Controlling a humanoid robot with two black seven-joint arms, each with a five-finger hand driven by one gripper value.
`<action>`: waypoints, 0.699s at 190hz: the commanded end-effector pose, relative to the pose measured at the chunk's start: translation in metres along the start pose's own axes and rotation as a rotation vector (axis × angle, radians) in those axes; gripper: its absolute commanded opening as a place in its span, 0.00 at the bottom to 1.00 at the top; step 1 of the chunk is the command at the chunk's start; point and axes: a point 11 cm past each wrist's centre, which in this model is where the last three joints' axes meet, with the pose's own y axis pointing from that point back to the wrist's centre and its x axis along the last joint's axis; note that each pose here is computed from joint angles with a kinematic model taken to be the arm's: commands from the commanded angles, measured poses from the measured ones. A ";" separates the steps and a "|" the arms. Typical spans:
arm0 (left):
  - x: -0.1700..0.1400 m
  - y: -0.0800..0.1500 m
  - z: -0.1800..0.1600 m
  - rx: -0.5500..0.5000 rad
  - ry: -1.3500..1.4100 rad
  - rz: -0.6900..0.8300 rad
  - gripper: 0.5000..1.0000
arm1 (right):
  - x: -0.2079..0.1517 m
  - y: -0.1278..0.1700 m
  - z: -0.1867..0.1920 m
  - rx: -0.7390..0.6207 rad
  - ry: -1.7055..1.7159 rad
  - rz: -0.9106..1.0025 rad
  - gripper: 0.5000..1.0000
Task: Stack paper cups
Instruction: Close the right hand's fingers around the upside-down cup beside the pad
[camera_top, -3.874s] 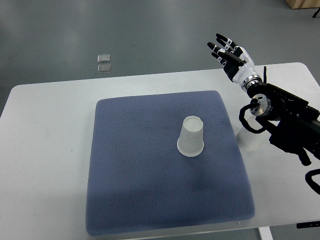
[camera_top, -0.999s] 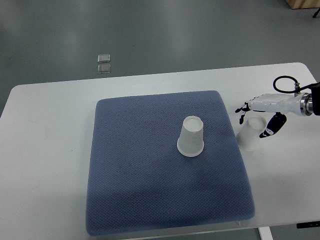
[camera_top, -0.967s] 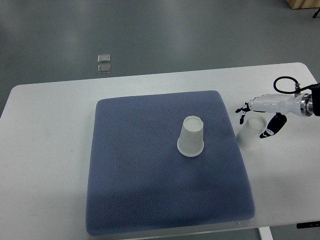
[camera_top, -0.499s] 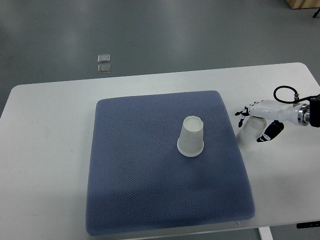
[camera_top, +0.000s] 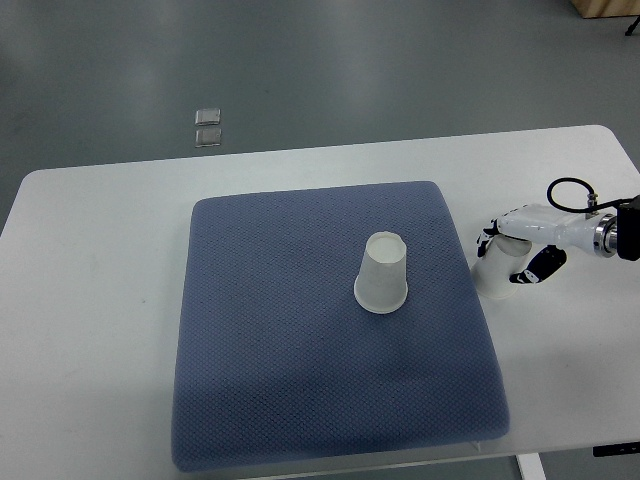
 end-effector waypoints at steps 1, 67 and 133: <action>0.000 0.000 0.000 -0.001 -0.002 0.000 1.00 | 0.001 -0.001 0.001 -0.002 -0.001 0.002 0.51; 0.000 0.000 0.000 0.000 0.000 0.001 1.00 | 0.004 0.001 0.003 -0.008 -0.001 0.004 0.43; 0.000 0.000 0.000 -0.001 0.000 0.000 1.00 | 0.014 0.011 0.013 -0.037 0.002 0.021 0.43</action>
